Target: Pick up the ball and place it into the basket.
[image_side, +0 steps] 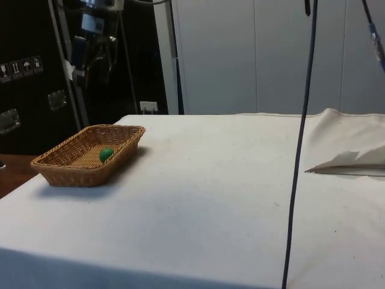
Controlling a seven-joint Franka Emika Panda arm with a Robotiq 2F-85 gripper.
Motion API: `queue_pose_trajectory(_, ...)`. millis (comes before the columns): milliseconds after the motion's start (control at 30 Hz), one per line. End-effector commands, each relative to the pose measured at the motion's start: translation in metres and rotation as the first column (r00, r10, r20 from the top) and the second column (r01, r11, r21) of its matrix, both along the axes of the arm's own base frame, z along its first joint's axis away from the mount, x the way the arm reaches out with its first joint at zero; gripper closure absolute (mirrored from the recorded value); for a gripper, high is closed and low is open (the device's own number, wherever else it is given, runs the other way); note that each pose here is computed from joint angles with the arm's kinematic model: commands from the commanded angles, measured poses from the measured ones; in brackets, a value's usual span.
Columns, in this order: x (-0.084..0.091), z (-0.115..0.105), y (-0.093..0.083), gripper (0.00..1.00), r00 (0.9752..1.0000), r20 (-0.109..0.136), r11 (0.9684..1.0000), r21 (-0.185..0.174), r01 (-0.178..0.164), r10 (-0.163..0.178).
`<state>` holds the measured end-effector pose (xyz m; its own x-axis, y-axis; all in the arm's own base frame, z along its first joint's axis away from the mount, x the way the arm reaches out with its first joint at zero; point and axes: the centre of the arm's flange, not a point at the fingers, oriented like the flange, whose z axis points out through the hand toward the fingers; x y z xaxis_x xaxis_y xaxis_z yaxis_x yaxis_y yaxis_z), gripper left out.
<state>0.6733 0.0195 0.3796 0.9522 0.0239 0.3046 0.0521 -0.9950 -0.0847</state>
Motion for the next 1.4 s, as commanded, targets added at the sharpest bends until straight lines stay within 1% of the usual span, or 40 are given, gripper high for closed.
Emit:
queue_pose_trajectory(0,-0.005,0.005,-0.001,0.0,1.0,0.001,0.9999,-0.008,0.008,-0.008)
queue_pose_trajectory(133,-0.016,0.013,-0.002,0.0,1.0,0.0,1.0,-0.007,0.005,-0.005)
queue_pose_trajectory(167,-0.014,0.011,-0.001,0.0,1.0,-0.002,1.0,0.002,-0.003,0.003)
queue_pose_trajectory(200,-0.018,0.014,-0.002,0.0,1.0,-0.001,1.0,-0.007,0.005,-0.005)
queue_pose_trajectory(267,-0.022,0.017,-0.003,0.0,1.0,0.0,1.0,-0.009,0.003,-0.003)
queue_pose_trajectory(367,-0.03,0.022,-0.004,0.0,1.0,-0.002,1.0,-0.009,0.002,-0.002)
queue_pose_trajectory(400,-0.028,0.021,-0.004,0.0,1.0,-0.005,1.0,0.001,-0.004,0.004)
queue_pose_trajectory(433,-0.032,0.023,-0.005,0.0,1.0,-0.003,1.0,-0.009,0.003,-0.003)
queue_pose_trajectory(633,-0.046,0.03,-0.005,0.0,1.0,-0.008,1.0,-0.009,0.0,0.0)
queue_pose_trajectory(667,-0.045,0.029,-0.005,0.0,0.9999,-0.011,1.0,0.001,-0.007,0.007)
queue_pose_trajectory(700,-0.049,0.03,-0.005,0.0,1.0,-0.009,1.0,-0.008,0.001,-0.001)
queue_pose_trajectory(900,-0.063,0.035,-0.006,0.0,0.9999,-0.014,1.0,-0.003,0.005,-0.005)
queue_pose_trajectory(933,-0.06,0.034,-0.006,0.0,0.9998,-0.018,1.0,0.005,-0.003,0.004)
queue_pose_trajectory(967,-0.065,0.035,-0.006,0.0,0.9999,-0.016,1.0,-0.002,0.006,-0.006)
queue_pose_trajectory(1000,-0.069,0.036,-0.005,0.0,0.9998,-0.018,1.0,0.0,0.005,-0.005)
queue_pose_trajectory(1067,-0.071,0.037,-0.005,0.0,0.9998,-0.019,1.0,0.001,0.005,-0.005)
queue_pose_trajectory(1100,-0.075,0.037,-0.005,0.0,0.9997,-0.023,1.0,0.001,0.005,-0.005)
queue_pose_trajectory(1233,-0.084,0.036,-0.005,0.0,0.9994,-0.034,1.0,0.001,0.006,-0.006)
queue_pose_trajectory(1267,-0.082,0.036,-0.005,0.0,0.9994,-0.035,0.9999,0.011,-0.002,0.002)
queue_pose_trajectory(1300,-0.087,0.036,-0.005,0.0,0.9992,-0.04,1.0,0.0,0.005,-0.005)
queue_pose_trajectory(1367,-0.091,0.035,-0.005,0.0,0.9989,-0.047,1.0,-0.003,0.005,-0.005)
